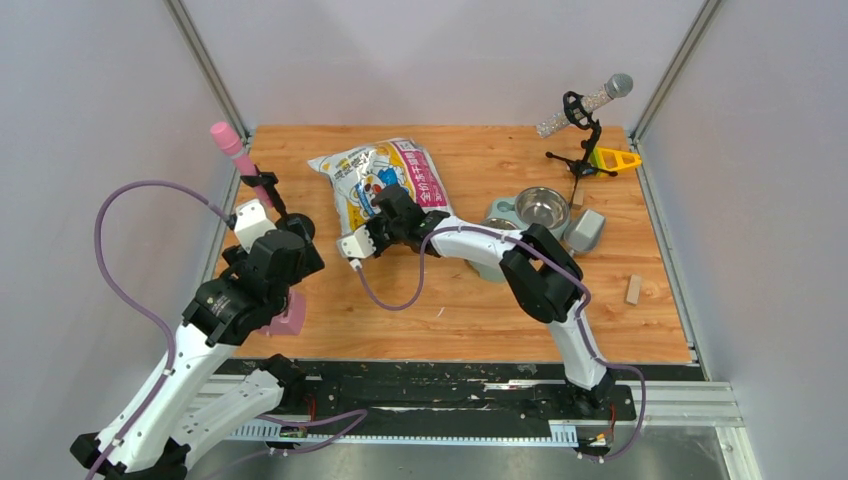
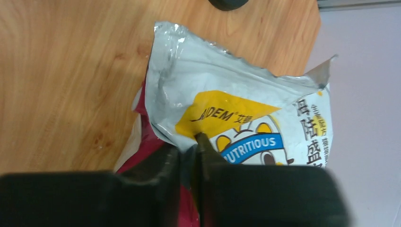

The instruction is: Serve the pet food

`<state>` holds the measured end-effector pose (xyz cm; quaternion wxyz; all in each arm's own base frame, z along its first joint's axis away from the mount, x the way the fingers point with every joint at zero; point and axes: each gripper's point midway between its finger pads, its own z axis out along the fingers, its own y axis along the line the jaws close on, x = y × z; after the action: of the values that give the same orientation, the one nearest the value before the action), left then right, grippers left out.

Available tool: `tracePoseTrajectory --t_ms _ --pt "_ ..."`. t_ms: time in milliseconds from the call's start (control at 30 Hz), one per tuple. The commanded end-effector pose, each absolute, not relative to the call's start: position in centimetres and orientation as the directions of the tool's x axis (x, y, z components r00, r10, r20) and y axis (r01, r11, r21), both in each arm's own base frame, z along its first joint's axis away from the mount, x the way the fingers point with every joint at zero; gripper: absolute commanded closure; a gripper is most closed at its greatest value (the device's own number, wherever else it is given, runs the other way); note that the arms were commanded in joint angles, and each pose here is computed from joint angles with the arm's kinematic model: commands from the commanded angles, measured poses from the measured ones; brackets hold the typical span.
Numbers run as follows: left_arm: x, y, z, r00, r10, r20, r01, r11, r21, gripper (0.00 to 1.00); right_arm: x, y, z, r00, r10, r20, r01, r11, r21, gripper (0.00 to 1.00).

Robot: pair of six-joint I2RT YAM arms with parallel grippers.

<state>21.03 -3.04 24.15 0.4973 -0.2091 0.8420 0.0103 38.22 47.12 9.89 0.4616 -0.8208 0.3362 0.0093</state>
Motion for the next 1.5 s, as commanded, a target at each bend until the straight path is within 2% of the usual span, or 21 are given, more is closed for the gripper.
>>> tracePoseTrajectory --t_ms 0,100,167,233,367,467,667,800,933,1000,1133,1267,1367,1467 --pt "21.0 -2.6 25.4 -0.380 -0.366 -0.850 -0.378 0.900 -0.218 0.00 39.7 49.2 14.4 0.763 -0.503 -0.406 -0.557 -0.195 -0.807 1.00" --pt "20.8 -2.3 25.7 -0.364 -0.382 -0.850 -0.388 0.891 -0.234 0.00 41.1 49.7 21.5 0.718 -0.476 -0.507 -0.545 0.068 -0.836 1.00" --pt "20.6 -2.1 25.9 -0.343 -0.400 -0.850 -0.394 0.883 -0.257 0.00 40.9 49.0 27.1 0.675 -0.406 -0.616 -0.563 0.255 -0.786 1.00" --pt "20.4 -2.0 26.4 -0.318 -0.422 -0.849 -0.395 0.873 -0.286 0.00 39.7 47.8 31.6 0.641 -0.313 -0.701 -0.593 0.378 -0.711 1.00" --pt "20.4 -2.1 27.4 -0.267 -0.462 -0.845 -0.374 0.858 -0.351 0.00 37.0 44.8 38.4 0.509 -0.101 -0.855 -0.699 0.530 -0.479 1.00" --pt "20.7 -2.4 28.1 -0.231 -0.487 -0.842 -0.352 0.849 -0.394 0.00 34.8 42.5 41.0 0.338 0.083 -0.937 -0.803 0.545 -0.242 1.00" --pt "22.0 -4.3 27.5 -0.252 -0.505 -0.825 -0.302 0.851 -0.429 0.00 34.1 38.3 46.2 0.120 0.282 -0.952 -0.839 0.541 0.054 1.00" --pt "23.1 -5.6 26.9 -0.288 -0.499 -0.817 -0.293 0.858 -0.421 0.00 32.2 37.5 47.0 -0.005 0.356 -0.934 -0.868 0.462 0.181 1.00" --pt "24.3 -7.4 26.1 -0.322 -0.494 -0.808 -0.257 0.867 -0.427 0.00 28.5 36.7 44.3 -0.206 0.410 -0.889 -0.878 0.323 0.352 1.00" --pt "25.1 -8.4 25.8 -0.342 -0.486 -0.805 -0.238 0.873 -0.426 0.00 25.8 36.3 41.7 -0.282 0.389 -0.877 -0.887 0.244 0.393 1.00" --pt "26.6 -10.6 25.0 -0.397 -0.456 -0.796 -0.190 0.890 -0.415 0.00 21.4 36.1 36.1 -0.295 0.236 -0.926 -0.923 0.181 0.340 1.00" --pt "27.9 -13.6 24.3 -0.457 -0.435 -0.776 -0.106 0.893 -0.438 0.00 16.4 35.6 32.5 -0.304 0.064 -0.950 -0.952 0.012 0.306 1.00" --pt "28.6 -15.3 24.0 -0.483 -0.416 -0.770 -0.048 0.891 -0.452 0.00 17.4 34.4 30.4 -0.303 0.053 -0.951 -0.942 0.133 0.308 0.98" --pt "28.8 -16.3 22.7 -0.516 -0.379 -0.768 -0.006 0.898 -0.439 0.00 19.1 32.9 28.9 -0.306 0.025 -0.952 -0.909 0.290 0.300 0.82"
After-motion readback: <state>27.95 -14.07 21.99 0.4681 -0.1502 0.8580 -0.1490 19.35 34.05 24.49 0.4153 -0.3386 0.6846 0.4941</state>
